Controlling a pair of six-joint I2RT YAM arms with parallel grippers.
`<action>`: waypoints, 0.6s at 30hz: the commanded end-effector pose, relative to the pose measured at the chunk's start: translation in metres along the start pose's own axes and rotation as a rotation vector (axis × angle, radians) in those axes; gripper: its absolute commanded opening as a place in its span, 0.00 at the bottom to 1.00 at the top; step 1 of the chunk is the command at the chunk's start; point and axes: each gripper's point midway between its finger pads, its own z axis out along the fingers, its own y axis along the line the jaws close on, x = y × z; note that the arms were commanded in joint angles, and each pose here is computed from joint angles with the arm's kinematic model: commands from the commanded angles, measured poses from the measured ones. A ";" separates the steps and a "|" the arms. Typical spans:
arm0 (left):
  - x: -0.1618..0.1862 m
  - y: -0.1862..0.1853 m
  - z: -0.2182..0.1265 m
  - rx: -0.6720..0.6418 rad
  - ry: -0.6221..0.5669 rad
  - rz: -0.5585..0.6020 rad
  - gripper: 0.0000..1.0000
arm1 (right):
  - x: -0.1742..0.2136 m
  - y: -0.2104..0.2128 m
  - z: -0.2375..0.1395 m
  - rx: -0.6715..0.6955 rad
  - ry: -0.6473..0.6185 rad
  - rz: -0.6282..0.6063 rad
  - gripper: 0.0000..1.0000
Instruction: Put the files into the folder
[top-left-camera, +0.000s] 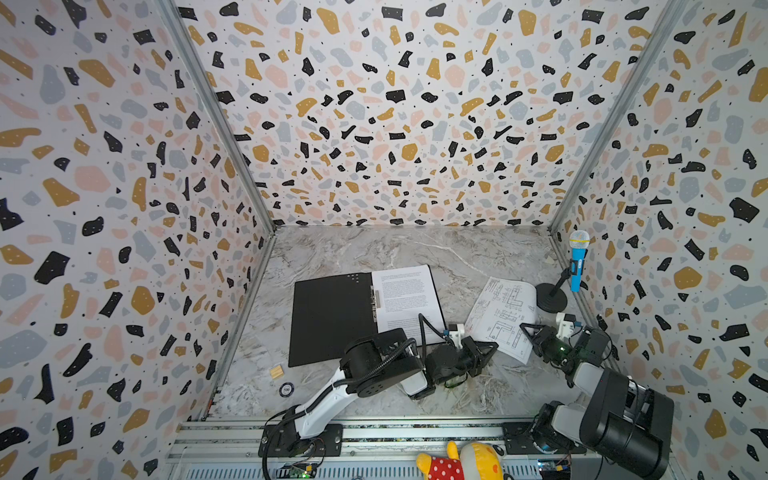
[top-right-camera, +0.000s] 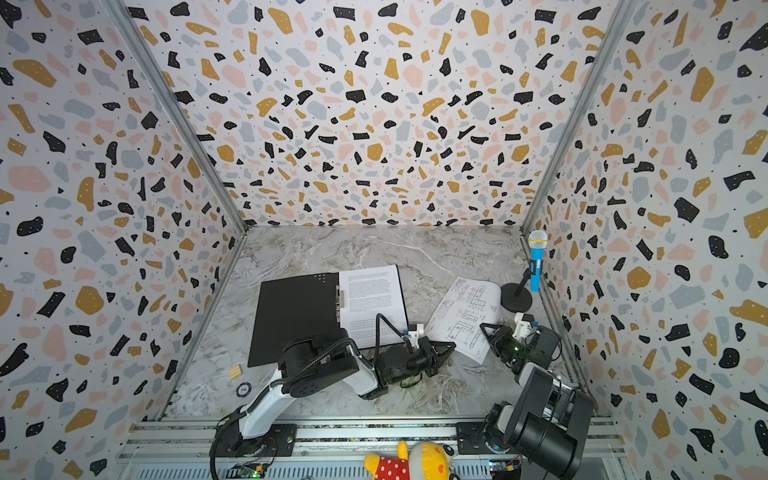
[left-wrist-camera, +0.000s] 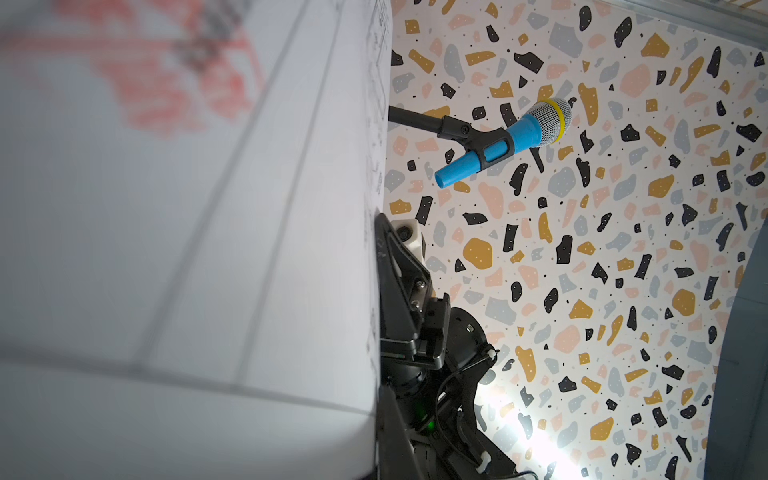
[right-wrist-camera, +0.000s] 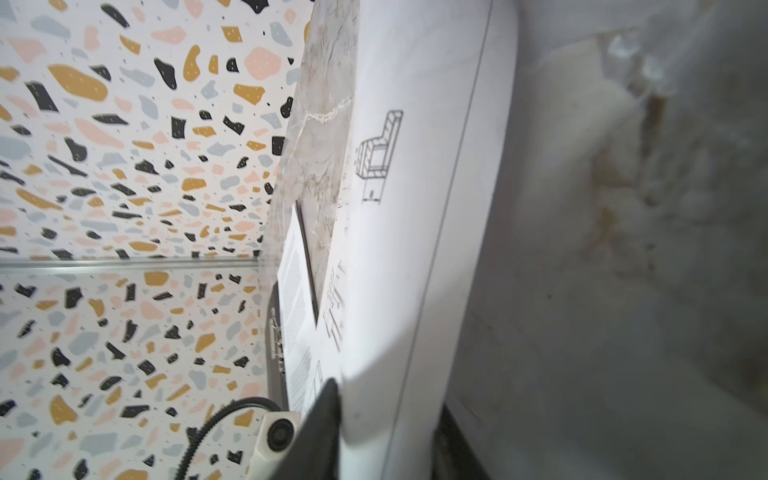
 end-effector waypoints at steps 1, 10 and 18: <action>0.009 -0.005 0.002 0.022 0.034 0.020 0.15 | -0.018 0.024 -0.003 -0.052 -0.033 -0.045 0.16; 0.020 -0.026 0.006 0.074 0.083 0.034 0.46 | -0.035 0.093 0.019 -0.097 0.000 -0.171 0.00; 0.027 -0.040 0.003 0.140 0.124 0.023 0.51 | -0.043 0.097 0.031 -0.075 0.030 -0.193 0.00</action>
